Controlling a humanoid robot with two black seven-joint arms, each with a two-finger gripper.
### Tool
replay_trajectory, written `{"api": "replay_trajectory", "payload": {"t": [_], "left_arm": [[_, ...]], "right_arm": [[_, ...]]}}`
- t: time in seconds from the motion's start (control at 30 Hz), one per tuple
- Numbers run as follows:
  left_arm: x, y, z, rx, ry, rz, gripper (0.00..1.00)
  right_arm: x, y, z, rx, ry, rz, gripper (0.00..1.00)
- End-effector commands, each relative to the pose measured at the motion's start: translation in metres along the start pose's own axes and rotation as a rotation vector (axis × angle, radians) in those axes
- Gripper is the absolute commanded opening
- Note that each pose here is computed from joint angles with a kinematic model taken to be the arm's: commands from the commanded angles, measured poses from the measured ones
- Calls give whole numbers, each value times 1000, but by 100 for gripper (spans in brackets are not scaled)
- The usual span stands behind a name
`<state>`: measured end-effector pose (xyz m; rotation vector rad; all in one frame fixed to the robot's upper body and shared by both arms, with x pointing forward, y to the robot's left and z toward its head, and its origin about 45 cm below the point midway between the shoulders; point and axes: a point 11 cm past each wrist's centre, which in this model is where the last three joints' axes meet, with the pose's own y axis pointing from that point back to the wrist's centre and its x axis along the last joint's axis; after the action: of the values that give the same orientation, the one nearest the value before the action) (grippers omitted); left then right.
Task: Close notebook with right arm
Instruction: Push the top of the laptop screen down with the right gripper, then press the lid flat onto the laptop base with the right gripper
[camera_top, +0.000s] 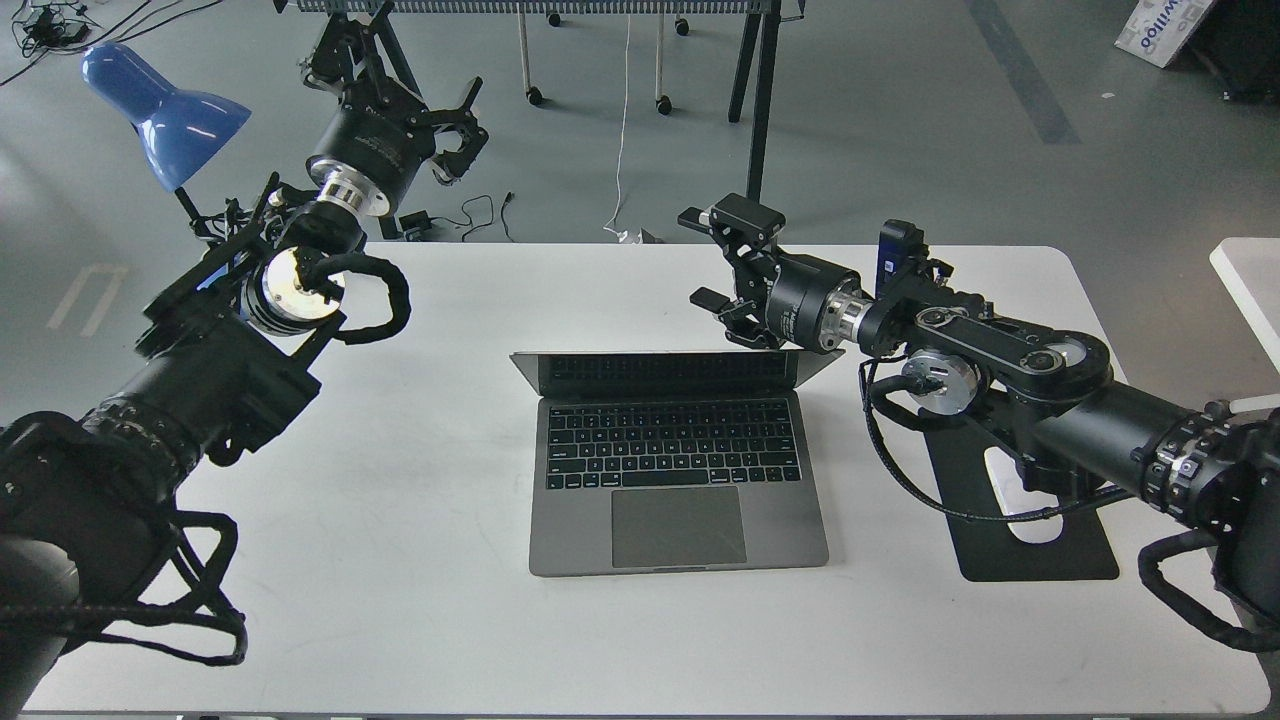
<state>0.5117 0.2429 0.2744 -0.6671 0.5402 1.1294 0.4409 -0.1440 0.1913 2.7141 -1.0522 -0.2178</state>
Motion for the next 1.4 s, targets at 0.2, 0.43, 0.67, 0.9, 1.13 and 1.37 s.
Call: {"api": "replay_trajectory", "payload": {"t": [0.2, 0.43, 0.67, 0.9, 1.13, 1.37], "left_arm": [[0, 0, 0, 0, 0, 0, 100], [0, 0, 0, 0, 0, 0, 100], [0, 0, 0, 0, 0, 0, 100], [0, 0, 0, 0, 0, 0, 100], [0, 0, 0, 0, 0, 0, 100], [0, 0, 0, 0, 0, 0, 100]], "right_arm": [[-8, 20, 19, -25, -32, -34, 100], [-13, 30, 31, -52, -6, -48, 100], [-14, 45, 40, -70, -8, -59, 100], [-22, 57, 61, -109, -7, -80, 100], [-33, 60, 81, -146, 12, -105, 100], [-36, 68, 100, -183, 26, -98, 100]]}}
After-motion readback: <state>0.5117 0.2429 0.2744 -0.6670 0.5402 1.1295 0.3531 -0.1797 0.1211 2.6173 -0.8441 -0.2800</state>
